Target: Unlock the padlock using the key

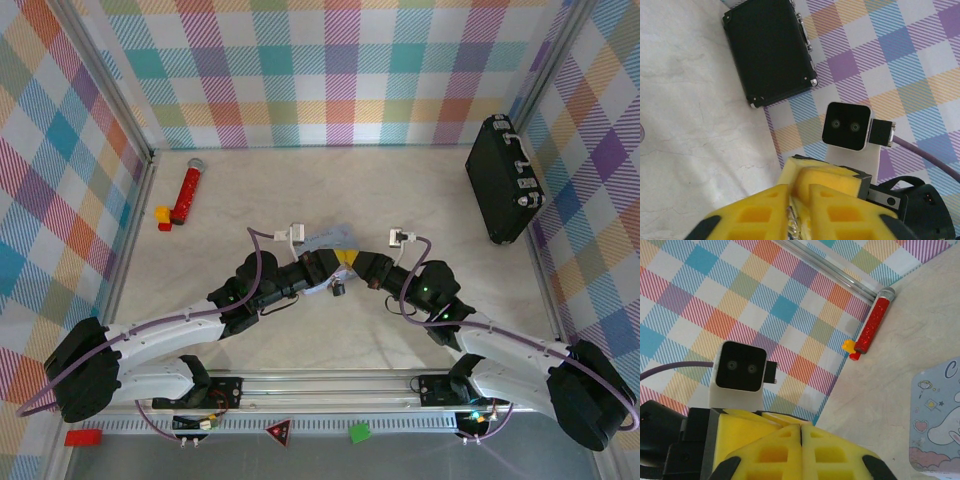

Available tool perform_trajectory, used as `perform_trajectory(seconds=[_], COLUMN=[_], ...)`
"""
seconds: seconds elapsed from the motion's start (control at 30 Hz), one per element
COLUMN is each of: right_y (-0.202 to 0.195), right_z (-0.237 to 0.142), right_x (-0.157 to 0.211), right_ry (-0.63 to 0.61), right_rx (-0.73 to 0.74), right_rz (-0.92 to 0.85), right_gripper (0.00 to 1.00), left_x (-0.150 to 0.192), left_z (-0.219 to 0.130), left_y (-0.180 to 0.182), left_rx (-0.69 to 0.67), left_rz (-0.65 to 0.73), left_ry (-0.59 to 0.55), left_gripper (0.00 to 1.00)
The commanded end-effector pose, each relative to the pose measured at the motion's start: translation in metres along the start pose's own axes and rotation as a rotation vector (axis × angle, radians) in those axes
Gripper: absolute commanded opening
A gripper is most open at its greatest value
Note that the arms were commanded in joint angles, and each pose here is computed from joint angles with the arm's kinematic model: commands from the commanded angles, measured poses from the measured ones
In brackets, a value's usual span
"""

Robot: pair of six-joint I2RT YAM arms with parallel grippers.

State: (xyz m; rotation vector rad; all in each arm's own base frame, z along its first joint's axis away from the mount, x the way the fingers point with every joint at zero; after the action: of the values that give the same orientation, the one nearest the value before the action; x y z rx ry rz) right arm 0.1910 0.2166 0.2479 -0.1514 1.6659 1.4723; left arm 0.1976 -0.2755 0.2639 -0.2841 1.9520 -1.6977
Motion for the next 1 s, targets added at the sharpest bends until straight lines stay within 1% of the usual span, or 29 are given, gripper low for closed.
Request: perform_trajectory(seconds=[0.0,0.13,0.3,0.33,0.37,0.4,0.43,0.5,0.6,0.67,0.8,0.9,0.97], right_y=[0.021,0.023,0.025,0.022,0.02,0.018,0.017,0.021,0.026,0.027,0.034,0.037,0.036], right_z=[0.004,0.005,0.004,0.003,0.001,-0.001,-0.002,-0.001,0.007,0.011,0.018,0.02,0.019], right_x=[-0.014,-0.016,-0.021,-0.023,-0.023,-0.025,-0.026,-0.029,-0.029,-0.028,-0.028,-0.026,-0.025], right_ry=[-0.047,-0.05,-0.058,-0.061,-0.065,-0.075,-0.082,-0.081,-0.061,-0.066,-0.058,-0.048,-0.054], right_rx=[-0.082,-0.083,-0.058,-0.018,0.011,0.036,0.046,0.026,-0.026,-0.065,-0.143,-0.152,-0.152], right_rz=[-0.017,-0.017,-0.024,-0.016,-0.012,-0.008,-0.004,-0.001,0.038,0.072,0.111,0.112,0.118], right_gripper=[0.0,0.0,0.0,0.06,0.13,0.24,0.3,0.36,0.44,0.44,0.45,0.44,0.42], left_x=[-0.006,-0.008,-0.013,-0.015,-0.017,-0.019,-0.021,-0.025,-0.028,-0.029,-0.031,-0.031,-0.032], left_z=[0.001,0.0,-0.005,-0.009,-0.012,-0.016,-0.019,-0.023,-0.023,-0.021,-0.017,-0.012,-0.01], left_y=[-0.011,-0.009,-0.005,-0.003,0.0,0.001,0.001,-0.003,-0.016,-0.024,-0.027,-0.032,-0.033], left_rx=[0.022,0.0,-0.025,-0.031,-0.036,-0.039,-0.037,-0.002,0.071,0.117,0.162,0.193,0.197], left_rz=[0.005,-0.005,-0.02,-0.025,-0.034,-0.039,-0.04,-0.042,-0.041,-0.032,-0.047,-0.049,-0.049], left_ry=[-0.019,-0.037,-0.091,-0.117,-0.139,-0.167,-0.187,-0.223,-0.238,-0.239,-0.254,-0.246,-0.246], left_gripper=[0.09,0.0,0.0,0.0,0.0,0.0,0.0,0.0,0.0,0.0,0.0,0.0,0.0])
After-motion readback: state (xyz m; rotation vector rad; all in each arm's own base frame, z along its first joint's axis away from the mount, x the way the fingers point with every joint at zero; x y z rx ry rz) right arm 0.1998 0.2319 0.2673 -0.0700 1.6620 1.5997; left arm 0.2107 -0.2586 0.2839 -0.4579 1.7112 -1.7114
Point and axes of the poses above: each hand's point on the last joint's axis, 136 mm out from that joint toward the fingers, its own z axis out along the fingers, its own y axis along the line the jaws close on, x = y × z, the point moved 6 cm from there along -z, back along the fingers, and after that the axes turned 10 degrees about -z, right-handed, at the moved point
